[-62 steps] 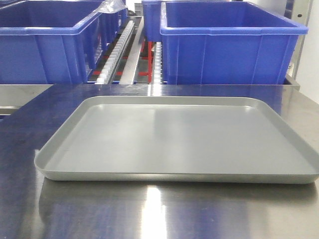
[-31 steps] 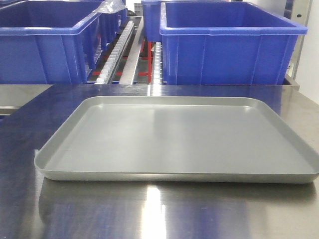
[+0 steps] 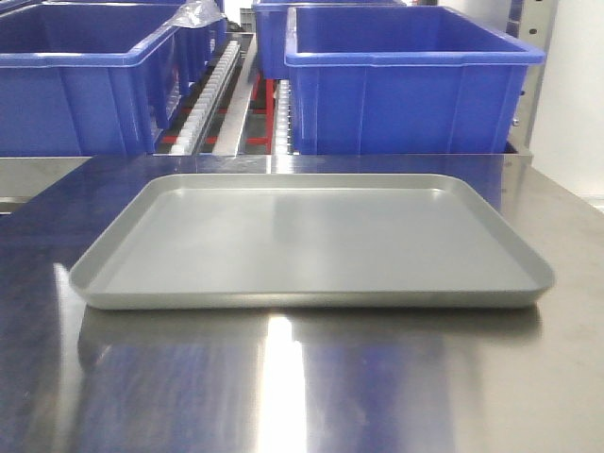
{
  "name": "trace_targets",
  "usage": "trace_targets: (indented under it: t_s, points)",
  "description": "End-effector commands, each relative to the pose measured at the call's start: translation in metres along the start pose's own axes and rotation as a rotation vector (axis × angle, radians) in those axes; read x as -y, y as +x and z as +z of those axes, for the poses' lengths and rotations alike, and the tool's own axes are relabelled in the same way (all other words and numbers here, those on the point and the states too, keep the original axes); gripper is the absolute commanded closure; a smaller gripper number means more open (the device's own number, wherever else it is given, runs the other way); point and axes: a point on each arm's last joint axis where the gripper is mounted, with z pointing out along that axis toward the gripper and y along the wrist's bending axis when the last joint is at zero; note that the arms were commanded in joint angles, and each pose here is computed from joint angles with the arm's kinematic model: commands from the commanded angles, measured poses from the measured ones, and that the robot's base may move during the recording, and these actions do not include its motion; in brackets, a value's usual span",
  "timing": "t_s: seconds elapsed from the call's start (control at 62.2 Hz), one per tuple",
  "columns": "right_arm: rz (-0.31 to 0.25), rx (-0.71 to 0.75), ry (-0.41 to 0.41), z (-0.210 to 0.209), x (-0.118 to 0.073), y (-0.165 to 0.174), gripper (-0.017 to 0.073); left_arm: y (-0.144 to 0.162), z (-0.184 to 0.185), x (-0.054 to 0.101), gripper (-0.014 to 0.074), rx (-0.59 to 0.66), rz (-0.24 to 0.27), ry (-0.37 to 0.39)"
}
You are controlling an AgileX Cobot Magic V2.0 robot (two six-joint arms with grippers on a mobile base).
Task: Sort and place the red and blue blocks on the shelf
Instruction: 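Drive the base backward away from the table, holding both cubes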
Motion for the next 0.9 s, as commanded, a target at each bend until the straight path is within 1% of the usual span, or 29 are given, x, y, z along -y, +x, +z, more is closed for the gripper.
trace_targets:
  t_s: [0.0,0.884]
  points:
    - [-0.008,0.116,0.005,-0.0009,-0.0001,-0.0175,0.0209,-0.0174,-0.0005,0.0021,0.0312,0.112,-0.009,0.017]
    - [-0.008,0.116,0.005,-0.0009,-0.0001,-0.0175,0.0209,-0.0174,-0.0005,0.0021,0.0312,0.112,-0.009,0.017]
